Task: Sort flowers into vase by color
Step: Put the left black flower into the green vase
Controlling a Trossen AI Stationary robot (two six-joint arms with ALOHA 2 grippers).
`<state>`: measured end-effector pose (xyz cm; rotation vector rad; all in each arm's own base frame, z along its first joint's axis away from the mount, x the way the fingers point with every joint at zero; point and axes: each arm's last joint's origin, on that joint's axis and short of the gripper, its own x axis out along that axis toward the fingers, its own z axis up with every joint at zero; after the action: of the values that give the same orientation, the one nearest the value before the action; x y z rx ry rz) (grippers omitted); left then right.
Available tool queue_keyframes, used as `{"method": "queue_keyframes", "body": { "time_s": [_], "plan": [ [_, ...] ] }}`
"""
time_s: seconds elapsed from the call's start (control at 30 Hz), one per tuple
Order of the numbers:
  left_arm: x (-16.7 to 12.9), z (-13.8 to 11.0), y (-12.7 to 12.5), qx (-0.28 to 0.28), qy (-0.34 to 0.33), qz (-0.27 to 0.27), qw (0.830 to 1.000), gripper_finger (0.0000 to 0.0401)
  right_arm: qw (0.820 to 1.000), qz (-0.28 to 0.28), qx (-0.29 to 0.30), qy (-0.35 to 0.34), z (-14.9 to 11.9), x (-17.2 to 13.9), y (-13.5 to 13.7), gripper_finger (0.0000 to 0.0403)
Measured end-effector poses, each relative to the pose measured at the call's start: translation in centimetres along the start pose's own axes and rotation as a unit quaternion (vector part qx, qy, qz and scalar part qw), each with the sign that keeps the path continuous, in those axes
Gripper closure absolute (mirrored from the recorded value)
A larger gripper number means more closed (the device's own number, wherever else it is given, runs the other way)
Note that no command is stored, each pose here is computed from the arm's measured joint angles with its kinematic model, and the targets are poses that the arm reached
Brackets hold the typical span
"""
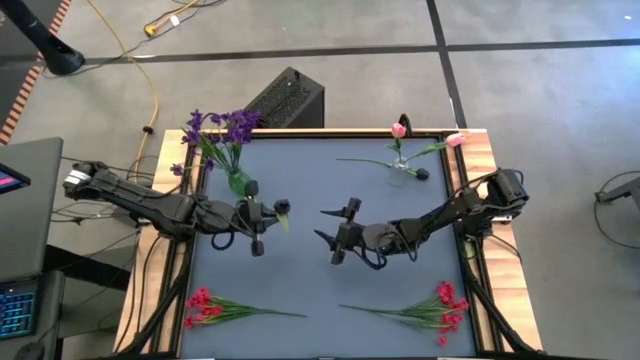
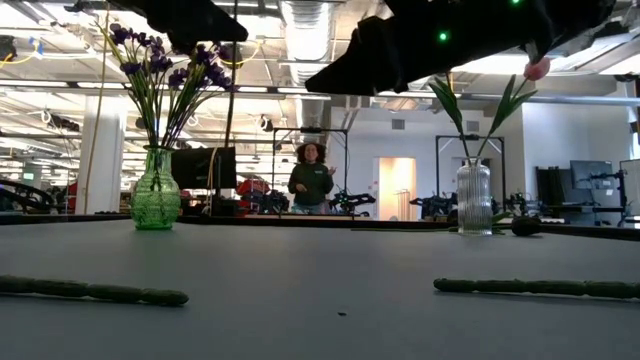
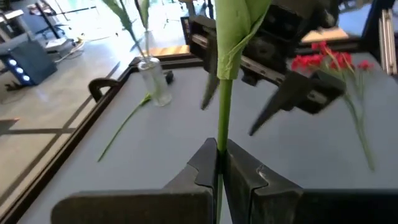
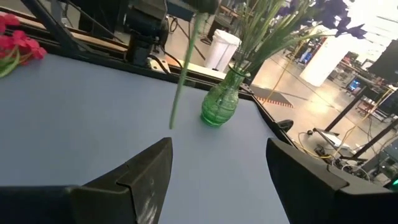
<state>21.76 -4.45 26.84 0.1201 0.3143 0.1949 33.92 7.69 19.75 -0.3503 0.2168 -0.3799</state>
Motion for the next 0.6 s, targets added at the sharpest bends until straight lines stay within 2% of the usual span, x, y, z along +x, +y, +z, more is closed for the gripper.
{"method": "queue_keyframes", "body": {
  "time_s": [0.17,0.43,0.6],
  "plan": [
    [1.5,-0.6,-0.8,0.039,0.009,-0.003,0.999,0.0401,1.000,0.001,0.006,0.000,0.4,-0.3,-0.3,0.0117],
    [1.6,0.5,-0.3,0.031,-0.041,-0.001,0.999,0.0401,1.000,0.021,-0.001,0.013,1.3,-1.8,-0.3,0.0117],
    [1.1,0.3,0.1,0.046,-0.023,0.024,0.998,0.0401,1.000,0.028,-0.002,0.010,1.5,-2.1,0.0,0.0117]
  ]
}}
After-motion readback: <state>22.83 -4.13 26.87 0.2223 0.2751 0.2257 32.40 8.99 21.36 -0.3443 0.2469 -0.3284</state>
